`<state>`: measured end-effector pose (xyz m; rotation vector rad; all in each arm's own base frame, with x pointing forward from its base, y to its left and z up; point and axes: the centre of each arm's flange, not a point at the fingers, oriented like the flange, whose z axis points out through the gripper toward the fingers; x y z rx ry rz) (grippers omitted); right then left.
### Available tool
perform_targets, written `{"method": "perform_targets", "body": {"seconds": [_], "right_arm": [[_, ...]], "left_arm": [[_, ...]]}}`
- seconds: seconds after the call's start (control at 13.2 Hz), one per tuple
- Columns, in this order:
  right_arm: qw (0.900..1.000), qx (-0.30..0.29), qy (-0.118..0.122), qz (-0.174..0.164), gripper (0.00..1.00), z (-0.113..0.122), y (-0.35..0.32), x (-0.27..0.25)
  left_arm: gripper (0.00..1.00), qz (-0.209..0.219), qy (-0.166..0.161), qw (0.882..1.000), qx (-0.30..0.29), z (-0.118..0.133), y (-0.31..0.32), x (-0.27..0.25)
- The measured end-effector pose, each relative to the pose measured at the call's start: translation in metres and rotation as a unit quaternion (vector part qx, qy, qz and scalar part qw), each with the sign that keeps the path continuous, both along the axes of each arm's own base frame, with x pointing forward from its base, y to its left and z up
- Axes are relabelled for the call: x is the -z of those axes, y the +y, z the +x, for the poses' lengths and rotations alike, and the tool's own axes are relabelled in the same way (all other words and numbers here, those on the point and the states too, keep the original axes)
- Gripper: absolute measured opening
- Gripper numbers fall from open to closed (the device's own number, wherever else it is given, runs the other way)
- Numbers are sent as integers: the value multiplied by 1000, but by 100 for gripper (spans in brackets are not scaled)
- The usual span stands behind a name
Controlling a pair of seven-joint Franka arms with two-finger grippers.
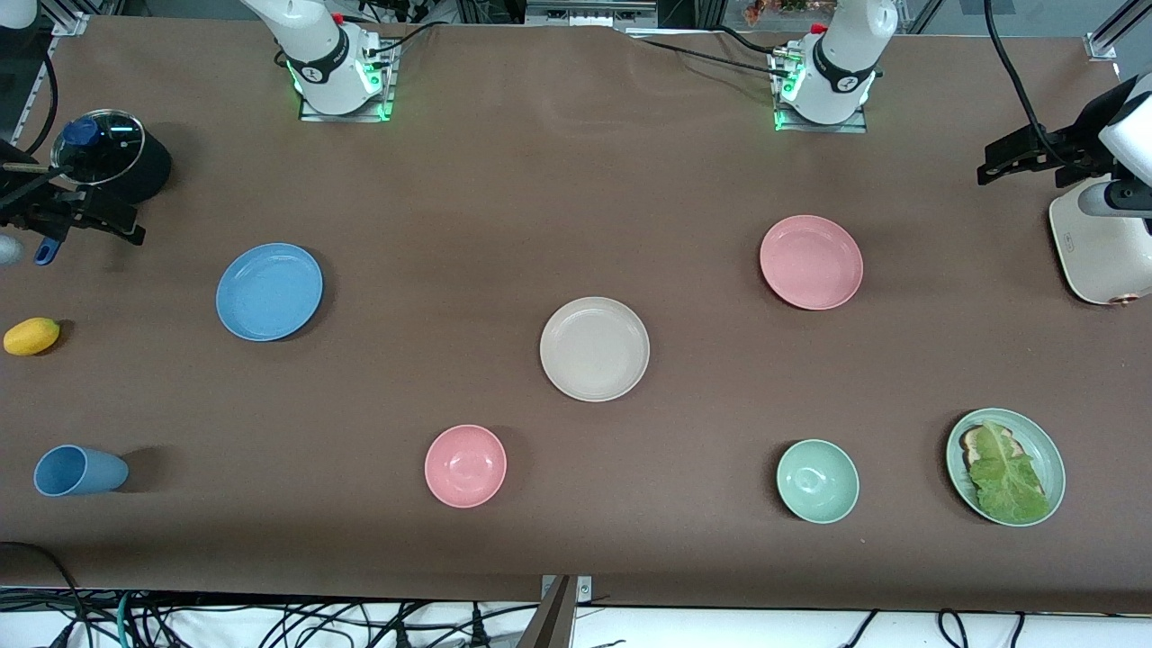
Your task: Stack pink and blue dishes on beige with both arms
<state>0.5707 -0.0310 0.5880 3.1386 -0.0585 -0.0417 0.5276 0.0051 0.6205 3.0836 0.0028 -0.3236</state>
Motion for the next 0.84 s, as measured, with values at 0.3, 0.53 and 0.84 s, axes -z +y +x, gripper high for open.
{"method": "perform_targets", "body": {"seconds": [0.3, 0.53, 0.84], "right_arm": [[1000, 0, 0, 0, 100, 0, 0, 0], [1000, 0, 0, 0, 100, 0, 0, 0], [1000, 0, 0, 0, 100, 0, 0, 0]], "left_arm": [[100, 0, 6, 1000, -1, 3, 1, 6], [100, -1, 25, 1000, -1, 14, 2, 28], [100, -2, 59, 998, -1, 41, 2, 79]]}}
